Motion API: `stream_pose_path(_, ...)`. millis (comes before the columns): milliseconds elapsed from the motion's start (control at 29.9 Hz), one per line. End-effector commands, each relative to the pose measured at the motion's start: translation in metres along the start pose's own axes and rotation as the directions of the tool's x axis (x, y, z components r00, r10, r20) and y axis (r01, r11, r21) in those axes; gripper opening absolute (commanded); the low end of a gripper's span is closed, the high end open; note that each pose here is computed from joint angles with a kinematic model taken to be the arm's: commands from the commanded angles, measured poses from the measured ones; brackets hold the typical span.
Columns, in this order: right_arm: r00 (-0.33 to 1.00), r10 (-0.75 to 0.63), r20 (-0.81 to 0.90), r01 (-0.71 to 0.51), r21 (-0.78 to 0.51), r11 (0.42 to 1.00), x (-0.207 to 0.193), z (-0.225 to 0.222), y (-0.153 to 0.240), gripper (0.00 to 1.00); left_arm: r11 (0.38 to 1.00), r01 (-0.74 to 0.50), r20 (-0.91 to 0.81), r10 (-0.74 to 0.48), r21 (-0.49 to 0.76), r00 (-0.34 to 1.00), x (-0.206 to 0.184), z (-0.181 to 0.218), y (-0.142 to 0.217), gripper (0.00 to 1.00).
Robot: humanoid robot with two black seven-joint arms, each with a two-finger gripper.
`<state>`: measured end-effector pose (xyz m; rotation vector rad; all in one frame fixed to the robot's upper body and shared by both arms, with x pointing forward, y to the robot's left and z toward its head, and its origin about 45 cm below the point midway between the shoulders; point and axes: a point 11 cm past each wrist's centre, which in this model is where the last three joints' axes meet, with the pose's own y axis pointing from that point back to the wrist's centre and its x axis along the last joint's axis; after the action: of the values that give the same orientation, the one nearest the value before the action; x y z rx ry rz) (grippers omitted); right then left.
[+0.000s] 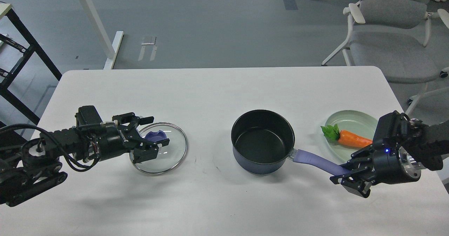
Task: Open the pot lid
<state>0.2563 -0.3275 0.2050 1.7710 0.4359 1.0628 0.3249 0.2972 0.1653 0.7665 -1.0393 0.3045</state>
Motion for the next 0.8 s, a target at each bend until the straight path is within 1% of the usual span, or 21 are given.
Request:
stream_pose_path(0,1.000,0.000,0.000,0.000,0.000,1.000,0.000,0.000,0.000,0.34,0.997,-0.077,-0.435,0.072,0.006,0.898,0.039,0.006,0.006,0.99)
stream_pose_path(33,1.000,0.000,0.000,0.000,0.000,1.000,0.000,0.000,0.000,0.35,0.993,-0.114,-0.554,0.098,0.006,0.827,0.051,0.005,0.007,0.99)
stream_pose_path(100,1.000,0.001,0.001,-0.001,0.001,1.000,0.000,0.000,0.000,0.42,0.978,-0.206,-0.736,0.144,0.005,0.662,0.074,0.003,0.009,0.99)
stream_pose_path(167,1.000,0.000,0.002,0.000,-0.001,1.000,0.000,0.000,0.000,0.57,0.958,-0.286,-0.840,0.167,0.015,0.516,0.090,0.000,0.011,0.99)
stream_pose_path(201,1.000,0.002,0.003,-0.002,-0.001,1.000,0.000,0.000,0.001,0.64,0.949,-0.312,-0.870,0.178,0.030,0.460,0.094,-0.003,0.014,0.99)
stream_pose_path(301,1.000,0.004,0.014,-0.004,-0.008,1.000,-0.001,0.002,0.004,0.73,0.931,-0.357,-0.906,0.218,0.081,0.362,0.099,-0.014,0.018,0.99)
stream_pose_path(334,1.000,0.013,0.024,-0.013,-0.003,1.000,0.000,0.001,0.004,0.78,0.922,-0.375,-0.913,0.233,0.098,0.334,0.102,-0.017,0.019,0.99)
stream_pose_path(401,0.998,0.030,0.056,-0.030,-0.002,1.000,0.001,0.002,0.008,0.94,0.904,-0.407,-0.924,0.261,0.132,0.280,0.108,-0.025,0.023,0.99)
stream_pose_path(435,0.996,0.041,0.073,-0.040,-0.008,0.999,0.001,0.003,0.012,0.97,0.894,-0.422,-0.928,0.274,0.149,0.254,0.111,-0.029,0.025,0.99)
stream_pose_path(502,0.993,0.064,0.097,-0.062,-0.020,0.998,0.003,0.006,0.020,0.97,0.881,-0.440,-0.931,0.294,0.176,0.216,0.113,-0.034,0.028,0.99)
stream_pose_path(635,0.969,0.200,0.147,-0.194,-0.049,0.980,0.028,0.013,0.045,0.97,0.870,-0.451,-0.934,0.308,0.200,0.181,0.114,-0.039,0.029,0.99)
stream_pose_path(702,0.919,0.299,0.256,-0.299,-0.038,0.953,0.043,0.014,0.055,0.97,0.859,-0.466,-0.936,0.316,0.213,0.153,0.117,-0.042,0.028,0.99)
stream_pose_path(769,0.843,0.384,0.378,-0.405,-0.026,0.914,0.058,0.014,0.063,0.97,0.854,-0.471,-0.936,0.321,0.222,0.141,0.117,-0.044,0.028,0.99)
